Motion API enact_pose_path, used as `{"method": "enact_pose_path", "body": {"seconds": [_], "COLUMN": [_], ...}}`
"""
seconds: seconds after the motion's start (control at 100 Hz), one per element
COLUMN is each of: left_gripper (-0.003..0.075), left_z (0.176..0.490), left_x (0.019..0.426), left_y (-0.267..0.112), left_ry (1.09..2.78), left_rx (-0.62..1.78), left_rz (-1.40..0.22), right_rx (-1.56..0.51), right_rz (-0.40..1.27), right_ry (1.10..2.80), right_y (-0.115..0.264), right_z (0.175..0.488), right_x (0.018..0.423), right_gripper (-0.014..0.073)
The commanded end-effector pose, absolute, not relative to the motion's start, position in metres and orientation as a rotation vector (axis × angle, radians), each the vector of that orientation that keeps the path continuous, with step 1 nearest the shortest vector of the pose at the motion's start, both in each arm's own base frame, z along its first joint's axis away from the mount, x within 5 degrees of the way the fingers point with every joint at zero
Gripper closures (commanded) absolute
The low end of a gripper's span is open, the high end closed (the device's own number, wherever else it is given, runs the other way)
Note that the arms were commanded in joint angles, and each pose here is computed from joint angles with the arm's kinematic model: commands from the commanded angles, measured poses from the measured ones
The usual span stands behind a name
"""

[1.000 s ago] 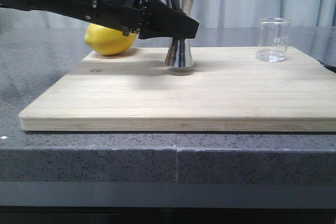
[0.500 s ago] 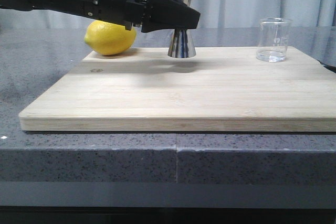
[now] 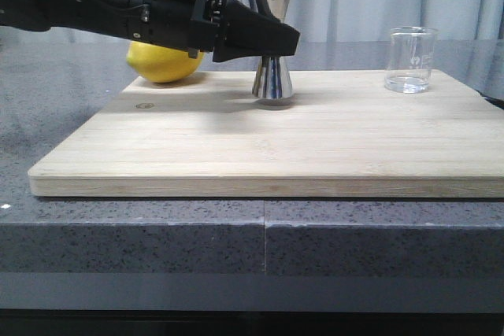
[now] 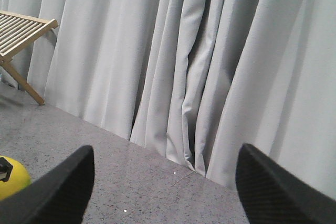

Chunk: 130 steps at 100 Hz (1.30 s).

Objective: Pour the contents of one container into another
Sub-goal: 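Lower the filled jigger onto the board with the left gripper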

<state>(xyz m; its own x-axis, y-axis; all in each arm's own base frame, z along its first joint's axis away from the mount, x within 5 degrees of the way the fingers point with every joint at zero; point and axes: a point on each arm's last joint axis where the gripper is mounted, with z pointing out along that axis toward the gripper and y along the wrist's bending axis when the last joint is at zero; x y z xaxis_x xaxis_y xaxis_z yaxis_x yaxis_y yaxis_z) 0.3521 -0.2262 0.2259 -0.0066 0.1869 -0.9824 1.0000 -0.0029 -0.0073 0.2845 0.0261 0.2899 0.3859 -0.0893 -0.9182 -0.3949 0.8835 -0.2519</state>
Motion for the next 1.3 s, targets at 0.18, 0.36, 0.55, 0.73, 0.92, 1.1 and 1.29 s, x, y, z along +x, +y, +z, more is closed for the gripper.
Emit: {"method": "enact_pose_path", "body": {"seconds": [0.18,0.36,0.55,0.73,0.92,1.1,1.29], "left_gripper": [0.0741,0.0741,0.0741,0.0741,0.0741,0.0741,0.0741], "left_z": [0.257,0.256,0.256,0.253,0.251,0.251,0.251], "left_x": [0.341,0.341,0.341,0.339,0.339,0.339,0.339], "left_y": [-0.223,-0.223,-0.223,-0.223,-0.223,-0.223,-0.223], "left_ry": [1.191,1.198,1.198,1.203,1.210,1.211,1.211], "left_rx": [1.277,1.276,1.280,1.316,1.348,1.350,1.350], "left_rz": [-1.205,-1.200,-1.199,-1.190,-1.178,-1.176,-1.176], "right_rx": [-0.450,-0.450,-0.450,-0.450,-0.450,-0.450,-0.450], "right_rz": [0.220,0.220,0.220,0.220,0.220,0.220,0.220], "right_ry": [0.986,0.986,0.986,0.986,0.986,0.986,0.986], "right_y": [0.025,0.025,0.025,0.025,0.025,0.025,0.025], "right_z": [0.317,0.317,0.317,0.317,0.317,0.317,0.317], "right_x": [0.274,0.274,0.274,0.274,0.274,0.274,0.274], "right_gripper": [0.0085,0.0085,0.0085,0.0085,0.0085,0.0085,0.0085]}}
